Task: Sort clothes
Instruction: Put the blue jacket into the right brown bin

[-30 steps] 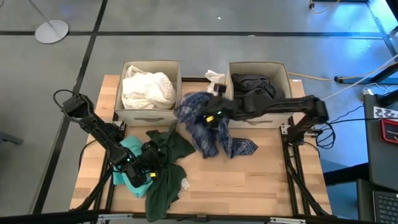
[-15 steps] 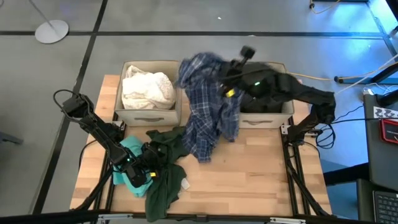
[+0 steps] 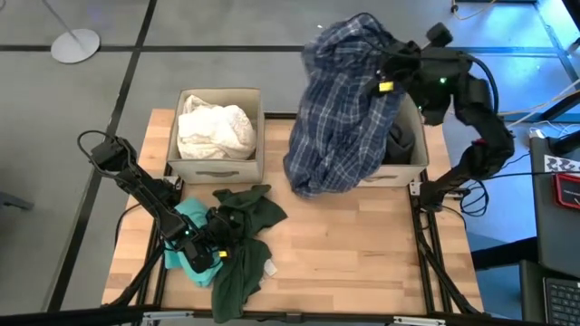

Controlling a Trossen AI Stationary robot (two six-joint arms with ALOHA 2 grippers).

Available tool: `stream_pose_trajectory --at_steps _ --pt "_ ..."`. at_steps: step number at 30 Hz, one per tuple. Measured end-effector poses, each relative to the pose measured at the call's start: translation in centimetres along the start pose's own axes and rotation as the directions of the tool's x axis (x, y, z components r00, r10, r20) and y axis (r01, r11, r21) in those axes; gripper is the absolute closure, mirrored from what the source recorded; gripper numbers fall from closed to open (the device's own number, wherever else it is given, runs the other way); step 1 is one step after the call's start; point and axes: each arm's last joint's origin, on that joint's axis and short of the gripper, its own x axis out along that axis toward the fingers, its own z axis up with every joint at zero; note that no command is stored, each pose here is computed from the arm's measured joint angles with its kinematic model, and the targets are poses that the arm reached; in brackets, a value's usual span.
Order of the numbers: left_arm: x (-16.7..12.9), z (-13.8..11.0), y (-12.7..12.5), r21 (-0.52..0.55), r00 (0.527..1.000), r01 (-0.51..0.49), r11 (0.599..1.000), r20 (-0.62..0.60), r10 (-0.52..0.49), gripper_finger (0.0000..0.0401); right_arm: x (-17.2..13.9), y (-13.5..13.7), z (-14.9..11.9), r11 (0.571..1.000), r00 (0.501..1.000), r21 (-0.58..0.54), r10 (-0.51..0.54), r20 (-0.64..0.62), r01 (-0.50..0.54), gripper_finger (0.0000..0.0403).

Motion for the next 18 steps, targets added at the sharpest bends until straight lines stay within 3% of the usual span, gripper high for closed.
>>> stream_pose_trajectory --at_steps 8,12,18 --pt "0.0 0.0 0.0 -0.007 1.000 -0.005 1.000 0.015 0.005 0.0191 2.7 0.3 -4.8 0.989 0.955 0.094 0.136 -0.264 -0.115 0.0389" --pt "0.0 0.0 0.0 -0.009 1.000 -0.005 1.000 0.015 0.005 0.0191 4.1 1.9 -6.9 0.980 0.890 0.108 0.195 -0.412 -0.165 0.0388" --pt "0.0 0.0 0.0 -0.018 1.000 -0.005 1.000 0.015 0.005 0.0191 6.7 5.5 -10.1 0.979 0.796 0.051 0.191 -0.574 -0.198 0.0389"
